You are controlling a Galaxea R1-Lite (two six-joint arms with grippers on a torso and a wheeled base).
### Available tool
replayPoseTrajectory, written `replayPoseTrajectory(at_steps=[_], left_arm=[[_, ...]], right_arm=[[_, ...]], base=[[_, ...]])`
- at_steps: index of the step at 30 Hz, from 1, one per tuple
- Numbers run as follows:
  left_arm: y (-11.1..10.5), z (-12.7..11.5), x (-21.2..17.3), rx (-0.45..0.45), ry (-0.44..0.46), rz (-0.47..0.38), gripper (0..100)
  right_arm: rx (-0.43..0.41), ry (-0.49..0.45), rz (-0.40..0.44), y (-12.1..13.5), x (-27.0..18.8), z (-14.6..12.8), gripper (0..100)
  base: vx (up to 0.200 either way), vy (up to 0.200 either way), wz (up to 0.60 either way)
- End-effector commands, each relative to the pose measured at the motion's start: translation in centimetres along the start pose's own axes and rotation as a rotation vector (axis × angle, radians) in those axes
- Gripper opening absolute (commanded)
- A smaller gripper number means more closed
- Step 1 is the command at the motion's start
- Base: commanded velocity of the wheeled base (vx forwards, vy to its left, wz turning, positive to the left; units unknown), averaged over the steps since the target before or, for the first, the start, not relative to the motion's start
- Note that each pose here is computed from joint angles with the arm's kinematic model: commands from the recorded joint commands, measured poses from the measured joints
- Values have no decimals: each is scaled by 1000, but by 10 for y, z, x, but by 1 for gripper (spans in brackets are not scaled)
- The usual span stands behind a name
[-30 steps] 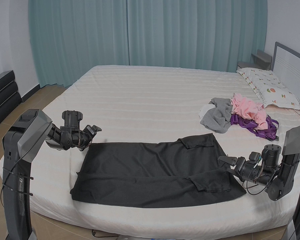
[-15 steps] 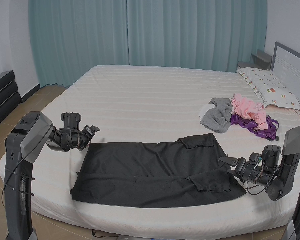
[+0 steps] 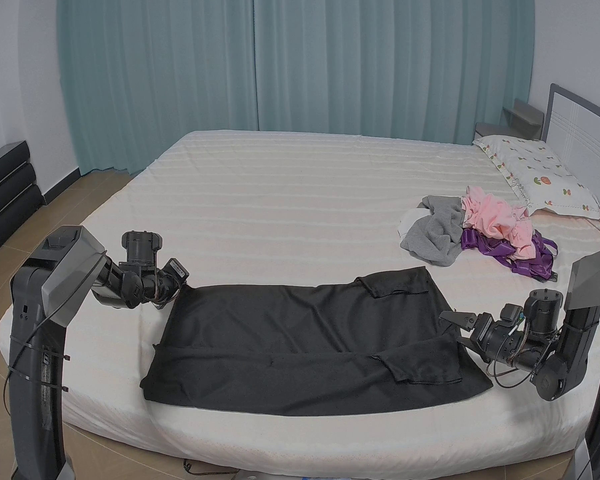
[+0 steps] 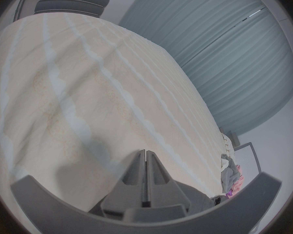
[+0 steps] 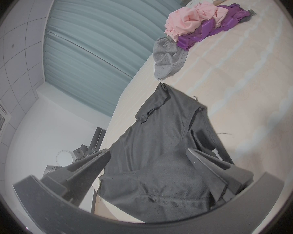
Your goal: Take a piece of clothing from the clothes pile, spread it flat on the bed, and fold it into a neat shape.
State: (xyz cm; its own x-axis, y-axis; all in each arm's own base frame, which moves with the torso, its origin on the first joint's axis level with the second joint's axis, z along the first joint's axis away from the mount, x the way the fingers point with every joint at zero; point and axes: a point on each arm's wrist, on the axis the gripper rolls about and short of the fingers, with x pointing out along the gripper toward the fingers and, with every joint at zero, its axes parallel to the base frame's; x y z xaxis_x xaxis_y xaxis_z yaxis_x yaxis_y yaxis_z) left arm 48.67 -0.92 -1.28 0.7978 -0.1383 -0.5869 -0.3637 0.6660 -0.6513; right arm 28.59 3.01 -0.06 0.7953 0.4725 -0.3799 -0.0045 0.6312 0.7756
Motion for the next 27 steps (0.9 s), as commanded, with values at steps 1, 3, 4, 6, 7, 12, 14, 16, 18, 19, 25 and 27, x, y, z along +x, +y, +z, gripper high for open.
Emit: replayPoseTrajectory(at_steps=[1, 3, 4, 6, 7, 12, 14, 16, 18, 19, 25, 27], left_arm=[[-4, 5, -13, -6, -15, 3, 0], [-4, 10, -17, -18, -42, 14, 0], [-4, 11, -17, -26, -55, 22, 0], [-6, 12, -17, -42, -80, 18, 0], [-6, 13, -18, -48, -91, 11, 0], [-5, 15, -18, -68, -115, -8, 0], [-3, 15, -17, -68, -115, -6, 0], [-1, 14, -15, -68, -113, -2, 0], [0, 15, -15, -70, -114, -1, 0], [0, 15, -15, -72, -114, -1, 0], [0, 15, -15, -74, -111, 0, 0], [1, 14, -15, -75, -110, 1, 0]], right_arm=[[-17, -52, -9, 4, 4, 5, 100], [-27, -76, -7, 7, 11, 10, 100], [-30, -83, -7, 8, 14, 11, 100], [-37, -88, 2, 10, 21, 13, 100], [-42, -89, 7, 11, 25, 15, 100], [-36, -87, -36, 12, 52, 31, 100], [-37, -105, -55, 17, 65, 43, 100], [-41, -126, -52, 19, 80, 55, 100], [-47, -139, -46, 19, 93, 65, 100], [-53, -134, -53, 17, 101, 69, 100], [-146, -98, -140, -1, 140, 68, 100], [-166, -107, -153, -4, 146, 68, 100]], base=[[0, 0, 0], [0, 0, 0], [0, 0, 0], [0, 0, 0], [0, 0, 0], [0, 0, 0], [0, 0, 0], [0, 0, 0], [0, 0, 0], [0, 0, 0], [0, 0, 0], [0, 0, 0]])
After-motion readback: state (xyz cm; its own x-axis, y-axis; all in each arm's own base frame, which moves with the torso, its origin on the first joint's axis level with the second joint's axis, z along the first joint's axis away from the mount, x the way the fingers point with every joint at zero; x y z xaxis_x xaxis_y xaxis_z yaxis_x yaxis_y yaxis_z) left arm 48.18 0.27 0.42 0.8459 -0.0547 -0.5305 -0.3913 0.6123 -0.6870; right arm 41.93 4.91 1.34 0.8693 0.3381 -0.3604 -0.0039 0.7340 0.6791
